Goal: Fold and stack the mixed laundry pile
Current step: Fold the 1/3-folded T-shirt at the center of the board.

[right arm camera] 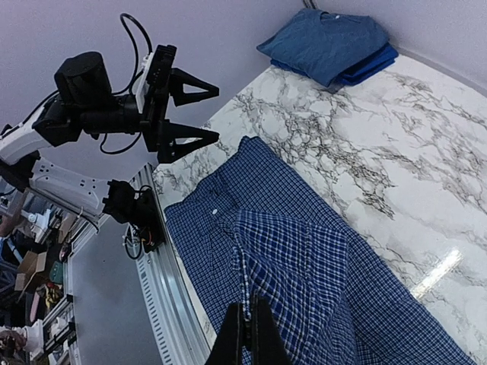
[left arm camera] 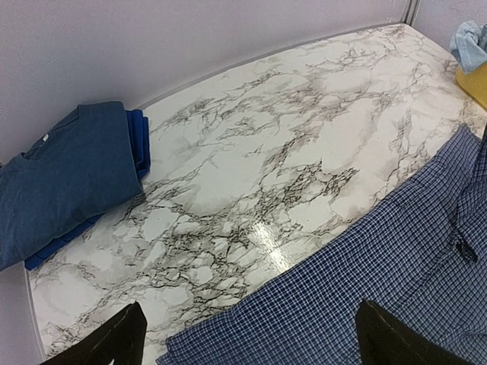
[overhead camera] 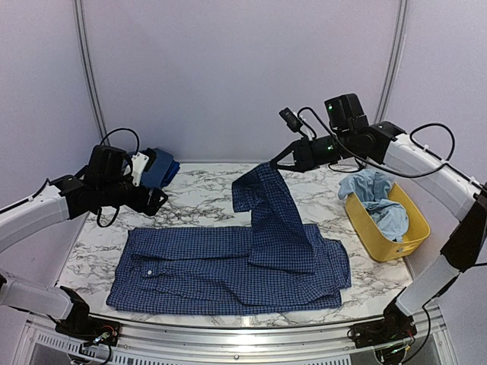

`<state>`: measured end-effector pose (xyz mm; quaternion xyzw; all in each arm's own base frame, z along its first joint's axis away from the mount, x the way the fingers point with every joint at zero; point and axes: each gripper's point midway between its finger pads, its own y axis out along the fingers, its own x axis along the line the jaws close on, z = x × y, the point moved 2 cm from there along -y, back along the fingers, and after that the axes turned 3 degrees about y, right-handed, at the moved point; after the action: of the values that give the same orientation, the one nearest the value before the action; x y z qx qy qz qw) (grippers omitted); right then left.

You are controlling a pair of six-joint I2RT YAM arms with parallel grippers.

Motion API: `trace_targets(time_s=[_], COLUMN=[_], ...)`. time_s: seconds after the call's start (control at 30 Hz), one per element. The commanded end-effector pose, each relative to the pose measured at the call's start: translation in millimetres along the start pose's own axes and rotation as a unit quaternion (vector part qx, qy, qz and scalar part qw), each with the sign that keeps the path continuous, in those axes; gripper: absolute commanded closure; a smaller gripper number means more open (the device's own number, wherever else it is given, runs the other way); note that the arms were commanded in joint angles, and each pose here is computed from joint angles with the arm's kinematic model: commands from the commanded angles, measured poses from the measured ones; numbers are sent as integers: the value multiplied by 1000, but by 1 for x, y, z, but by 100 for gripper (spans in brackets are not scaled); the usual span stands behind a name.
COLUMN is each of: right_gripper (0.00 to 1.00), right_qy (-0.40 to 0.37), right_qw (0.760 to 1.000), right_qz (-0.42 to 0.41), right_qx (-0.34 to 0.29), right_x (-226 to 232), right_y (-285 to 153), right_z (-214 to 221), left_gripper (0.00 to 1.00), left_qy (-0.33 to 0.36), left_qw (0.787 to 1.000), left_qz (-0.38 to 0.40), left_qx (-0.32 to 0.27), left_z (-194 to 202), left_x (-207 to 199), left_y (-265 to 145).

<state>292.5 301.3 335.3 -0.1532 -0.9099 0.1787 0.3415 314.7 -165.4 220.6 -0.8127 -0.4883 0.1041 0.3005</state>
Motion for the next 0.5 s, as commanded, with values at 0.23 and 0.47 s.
trace_targets(time_s=[0.23, 0.47], right_gripper=[100, 100], right_qy=[-96, -118], right_qw=[994, 986], right_qz=[-48, -115], right_qx=[-2, 8], right_x=[46, 65], right_y=[-31, -25], right_z=[7, 23], left_gripper=[1, 1], left_qy=[-69, 85], left_qw=[982, 965], left_qz=[155, 203], left_qx=[-84, -141], left_z=[-48, -76], left_x=[-46, -124], left_y=[-48, -76])
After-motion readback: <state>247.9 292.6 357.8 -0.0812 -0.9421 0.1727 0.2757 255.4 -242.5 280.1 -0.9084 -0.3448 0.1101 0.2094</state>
